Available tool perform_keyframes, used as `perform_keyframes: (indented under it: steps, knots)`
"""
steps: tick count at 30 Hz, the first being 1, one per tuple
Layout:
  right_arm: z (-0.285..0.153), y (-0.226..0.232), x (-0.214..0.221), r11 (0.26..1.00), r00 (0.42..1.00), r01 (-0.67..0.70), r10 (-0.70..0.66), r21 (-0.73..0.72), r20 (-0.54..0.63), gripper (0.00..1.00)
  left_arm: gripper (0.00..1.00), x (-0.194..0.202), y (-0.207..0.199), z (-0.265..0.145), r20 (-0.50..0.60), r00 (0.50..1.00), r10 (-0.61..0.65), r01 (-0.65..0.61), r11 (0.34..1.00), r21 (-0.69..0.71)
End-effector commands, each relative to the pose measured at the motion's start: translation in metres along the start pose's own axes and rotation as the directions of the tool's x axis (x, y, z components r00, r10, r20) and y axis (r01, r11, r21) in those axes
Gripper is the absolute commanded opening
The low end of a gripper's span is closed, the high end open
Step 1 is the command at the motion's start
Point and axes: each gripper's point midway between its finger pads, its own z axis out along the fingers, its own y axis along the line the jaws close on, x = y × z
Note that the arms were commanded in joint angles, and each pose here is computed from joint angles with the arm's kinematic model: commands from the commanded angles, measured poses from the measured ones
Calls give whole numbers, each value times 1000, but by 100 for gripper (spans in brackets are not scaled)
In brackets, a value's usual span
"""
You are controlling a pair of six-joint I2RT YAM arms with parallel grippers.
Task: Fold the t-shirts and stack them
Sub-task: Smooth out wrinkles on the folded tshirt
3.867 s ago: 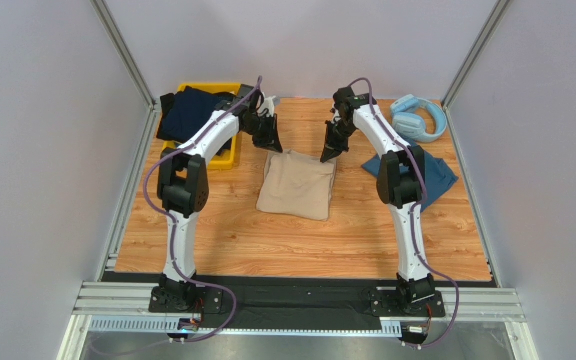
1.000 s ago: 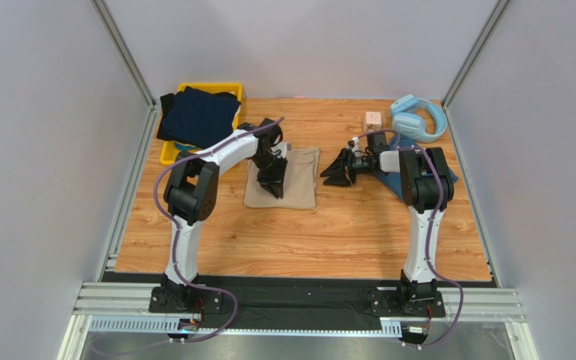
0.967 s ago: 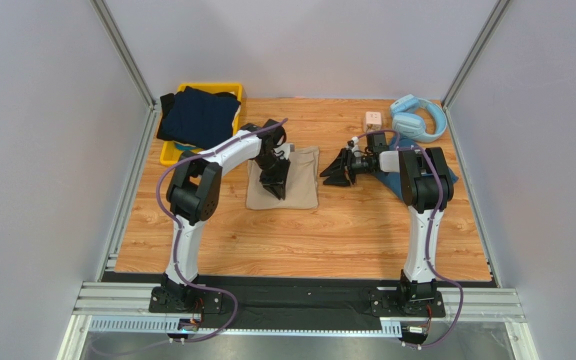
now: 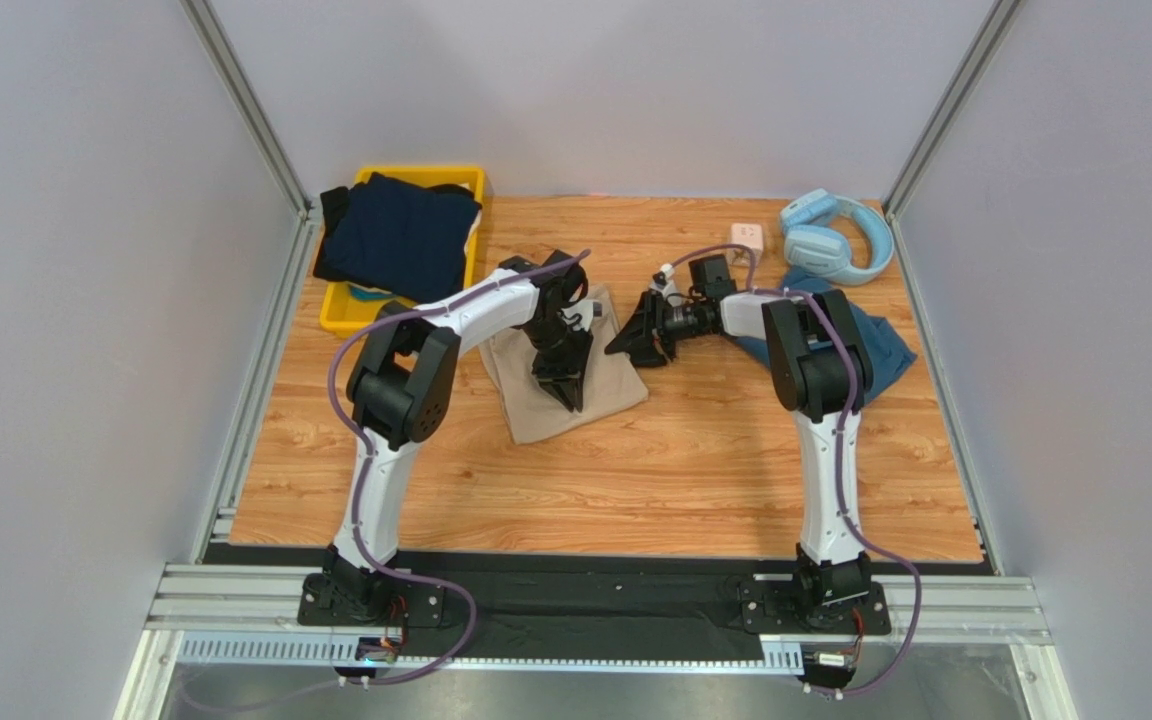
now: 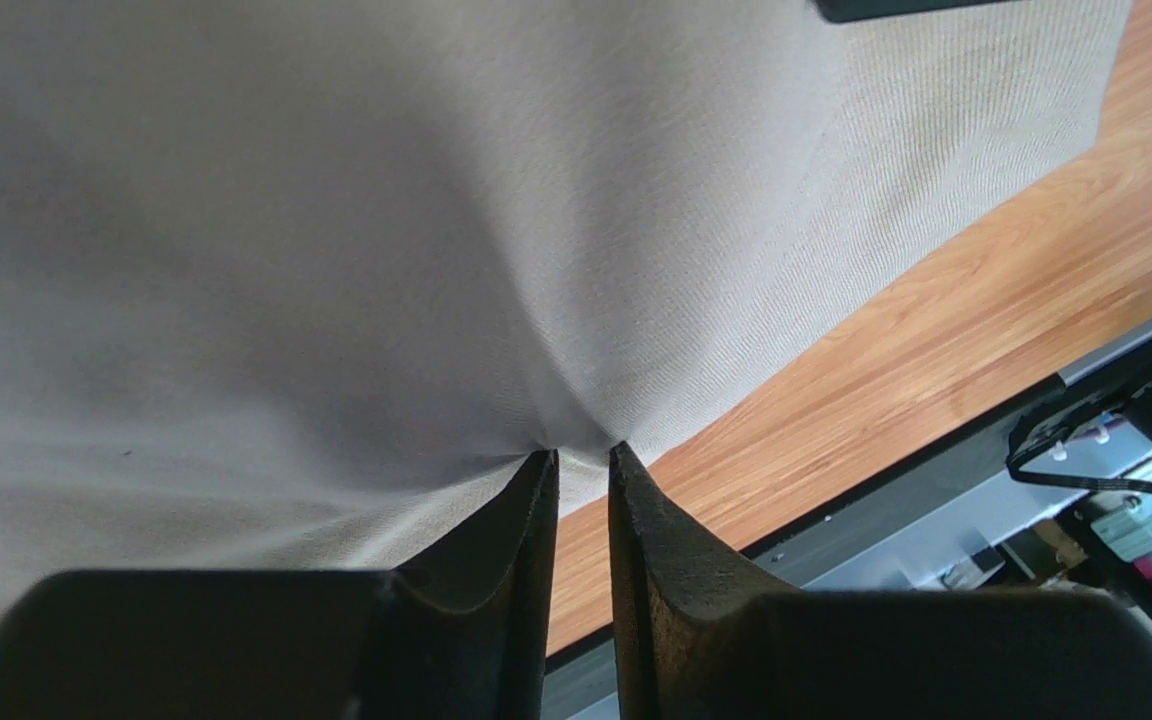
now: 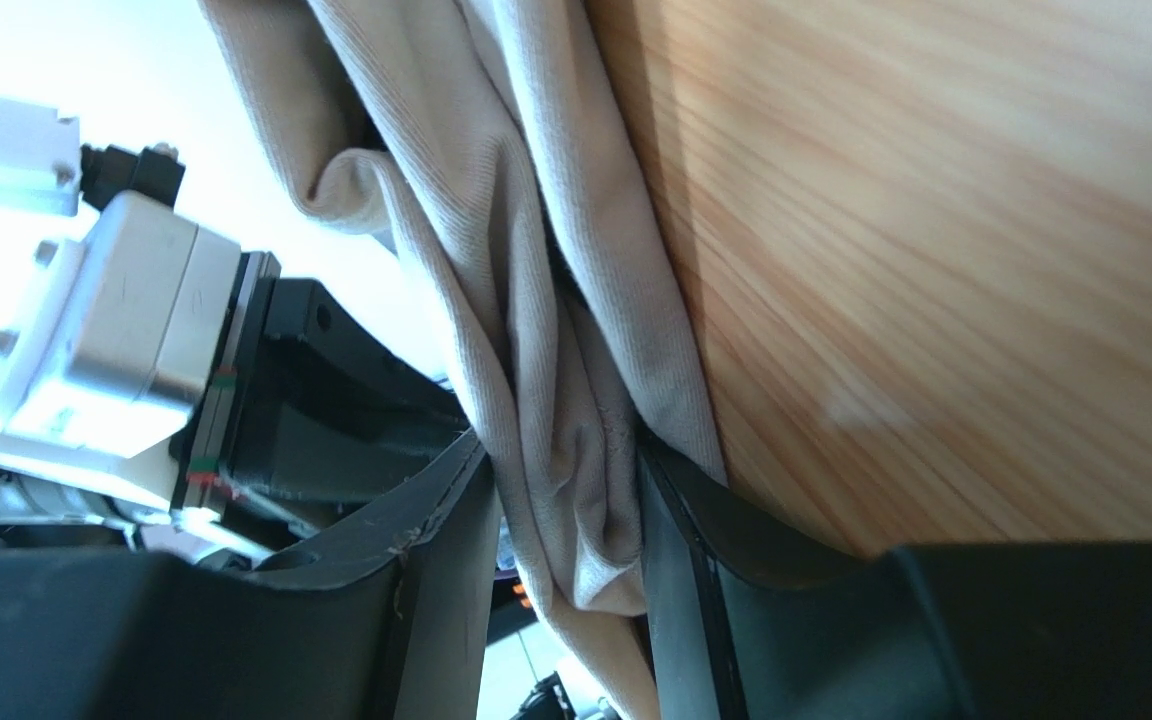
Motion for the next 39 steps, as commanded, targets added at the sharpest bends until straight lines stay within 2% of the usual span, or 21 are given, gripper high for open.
perform_keyframes:
  steps: [1,4,5,8,15,18,24,27,34,39]
  knots:
    - [29,-43,27,980,987,-138,147,142,-59,43,24,8,6,-4,-1,999,35,-35,999,-30]
    - [34,-45,34,977,986,-138,151,165,-67,41,24,11,7,-4,-3,999,38,-38,999,-32]
    - [35,-45,36,976,986,-139,152,166,-70,27,24,11,8,-5,-4,999,41,-41,999,-34]
    - [36,-46,40,976,985,-137,152,171,-78,0,23,14,10,-6,-2,999,47,-47,998,-42]
    - [20,-28,42,973,995,-60,75,225,-62,0,22,19,12,-20,48,998,45,-43,998,-37]
    - [4,-11,44,960,998,4,12,281,-56,0,25,11,7,-48,150,988,22,-18,999,-31]
    - [-41,32,44,903,995,94,-104,419,1,0,28,-19,-6,-140,414,910,9,2,1000,-26]
    - [-65,40,44,853,990,119,-139,507,2,0,29,-23,0,-169,454,891,9,24,998,-66]
    - [-109,55,38,780,979,151,-203,607,17,0,28,-11,16,-168,436,900,5,34,996,-82]
    - [-114,26,30,821,996,44,-77,569,34,0,28,1,21,-151,402,916,-8,36,997,-63]
